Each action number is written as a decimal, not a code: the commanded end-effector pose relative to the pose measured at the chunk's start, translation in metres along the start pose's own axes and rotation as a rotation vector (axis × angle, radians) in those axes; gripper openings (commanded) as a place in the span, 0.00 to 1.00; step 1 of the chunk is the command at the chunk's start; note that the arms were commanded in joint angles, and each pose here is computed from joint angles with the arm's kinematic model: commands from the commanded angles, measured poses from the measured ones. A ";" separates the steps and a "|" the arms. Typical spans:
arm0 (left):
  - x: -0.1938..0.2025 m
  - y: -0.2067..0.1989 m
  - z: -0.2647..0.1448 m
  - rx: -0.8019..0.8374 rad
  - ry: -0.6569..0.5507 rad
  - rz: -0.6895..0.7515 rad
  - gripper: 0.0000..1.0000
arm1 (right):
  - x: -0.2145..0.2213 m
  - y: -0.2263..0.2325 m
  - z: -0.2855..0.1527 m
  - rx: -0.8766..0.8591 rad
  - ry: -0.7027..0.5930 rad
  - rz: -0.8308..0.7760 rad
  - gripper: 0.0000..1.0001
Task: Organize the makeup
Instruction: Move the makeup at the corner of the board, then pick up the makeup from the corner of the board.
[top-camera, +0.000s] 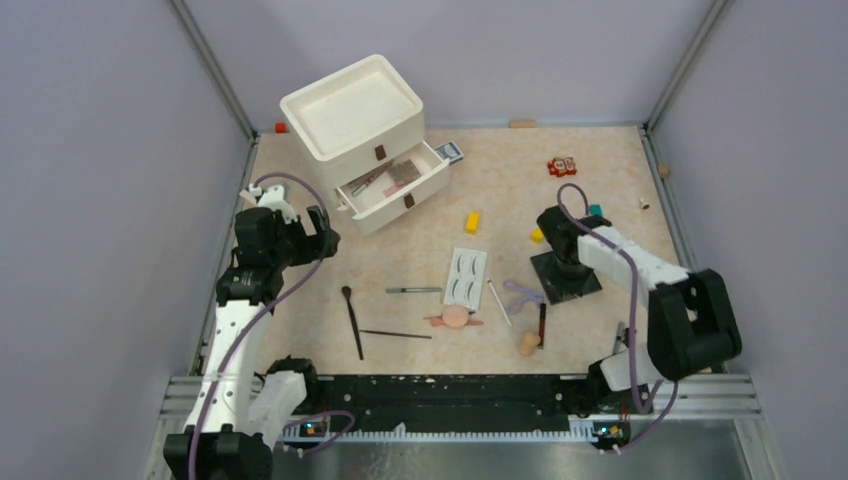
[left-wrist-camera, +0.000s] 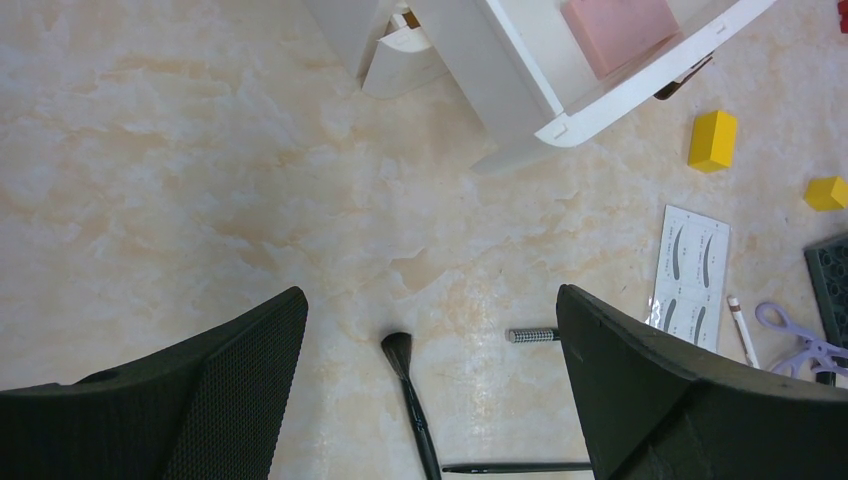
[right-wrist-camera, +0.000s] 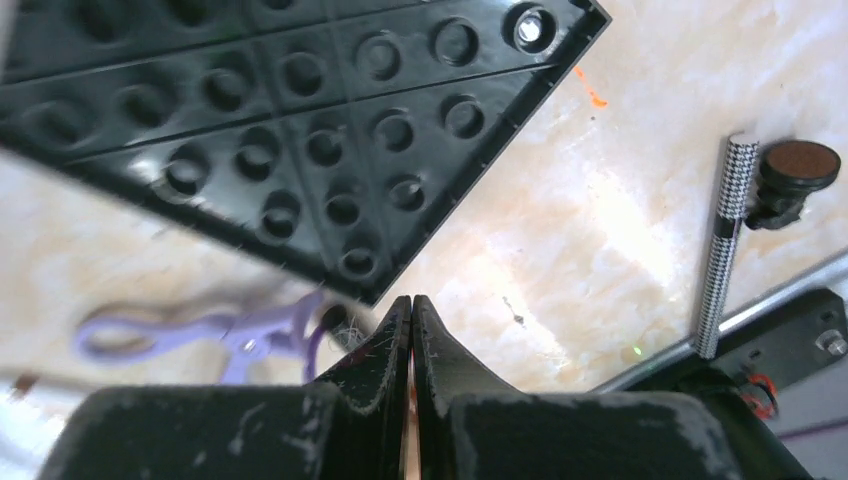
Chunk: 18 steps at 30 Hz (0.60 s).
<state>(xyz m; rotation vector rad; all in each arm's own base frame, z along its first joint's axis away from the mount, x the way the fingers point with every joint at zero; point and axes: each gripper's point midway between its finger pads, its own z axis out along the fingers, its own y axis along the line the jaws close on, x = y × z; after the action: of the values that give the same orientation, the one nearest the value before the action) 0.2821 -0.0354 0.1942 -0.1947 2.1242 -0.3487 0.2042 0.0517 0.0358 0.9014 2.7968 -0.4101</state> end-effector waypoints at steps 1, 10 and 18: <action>-0.012 -0.006 -0.002 0.031 -0.045 0.018 0.99 | -0.012 0.014 -0.035 -0.263 -0.133 -0.004 0.00; -0.014 -0.005 -0.004 0.024 -0.052 0.018 0.99 | 0.015 0.017 -0.057 -0.536 -0.131 -0.010 0.22; -0.014 -0.006 -0.003 0.032 -0.049 0.018 0.99 | 0.033 0.015 -0.033 -0.464 -0.042 -0.100 0.24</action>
<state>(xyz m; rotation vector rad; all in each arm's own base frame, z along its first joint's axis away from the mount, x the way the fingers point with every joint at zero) 0.2815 -0.0378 0.1953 -0.1855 2.1219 -0.3663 0.1908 0.0865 0.0671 0.7018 2.6571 0.2009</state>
